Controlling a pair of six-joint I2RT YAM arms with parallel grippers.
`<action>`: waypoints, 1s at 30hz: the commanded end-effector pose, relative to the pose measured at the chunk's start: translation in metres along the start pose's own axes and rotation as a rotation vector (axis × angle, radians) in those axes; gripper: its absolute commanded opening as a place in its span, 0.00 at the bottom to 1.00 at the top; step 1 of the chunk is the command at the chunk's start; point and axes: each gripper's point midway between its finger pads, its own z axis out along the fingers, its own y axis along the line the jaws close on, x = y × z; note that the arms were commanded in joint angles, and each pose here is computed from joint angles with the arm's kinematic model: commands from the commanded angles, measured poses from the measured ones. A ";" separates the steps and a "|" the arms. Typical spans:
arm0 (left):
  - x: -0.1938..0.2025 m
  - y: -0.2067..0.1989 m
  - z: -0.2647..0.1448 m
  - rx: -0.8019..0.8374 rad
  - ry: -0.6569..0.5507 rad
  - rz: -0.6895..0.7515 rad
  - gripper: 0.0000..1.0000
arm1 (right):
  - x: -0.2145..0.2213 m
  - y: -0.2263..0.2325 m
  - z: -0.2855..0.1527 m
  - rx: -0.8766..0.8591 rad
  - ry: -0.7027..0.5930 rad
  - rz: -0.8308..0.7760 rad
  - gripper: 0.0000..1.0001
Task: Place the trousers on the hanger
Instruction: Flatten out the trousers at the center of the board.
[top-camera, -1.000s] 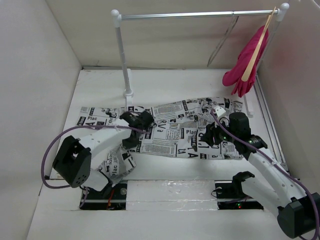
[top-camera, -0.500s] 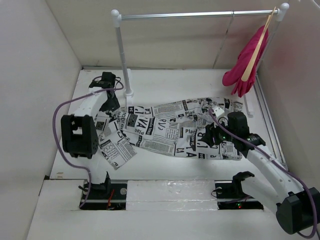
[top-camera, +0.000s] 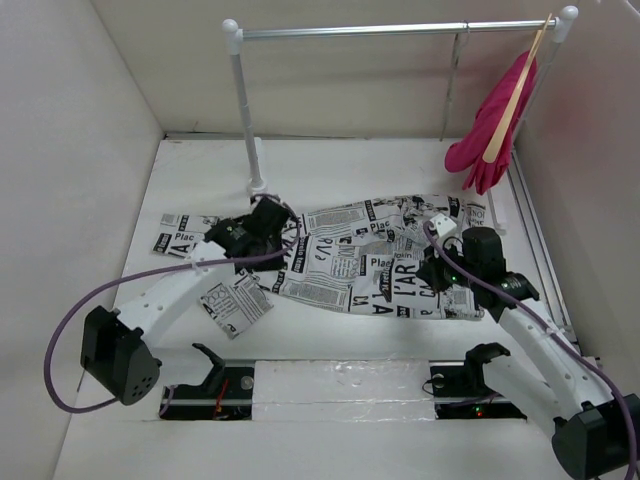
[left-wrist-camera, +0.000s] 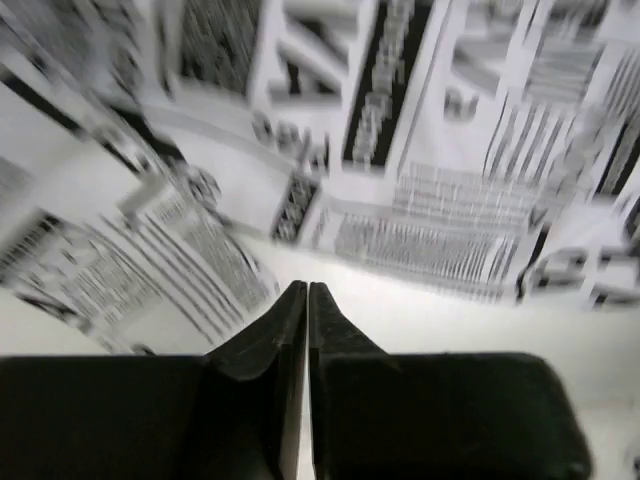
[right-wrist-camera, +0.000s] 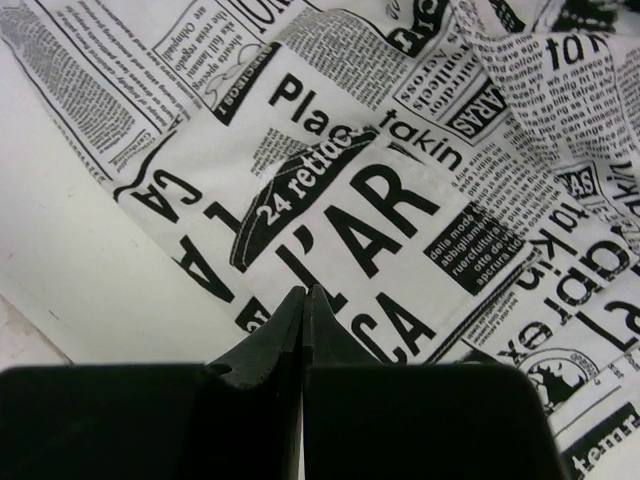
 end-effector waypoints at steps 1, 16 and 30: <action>0.080 0.017 0.013 -0.062 0.230 -0.107 0.06 | -0.013 -0.009 -0.008 0.045 -0.028 -0.014 0.00; 0.137 0.055 0.070 -0.343 0.357 -0.123 0.42 | -0.023 0.005 0.000 -0.054 -0.082 -0.018 0.27; 0.073 0.051 0.052 -0.304 0.180 -0.178 0.00 | -0.028 0.006 -0.003 -0.064 -0.095 -0.034 0.27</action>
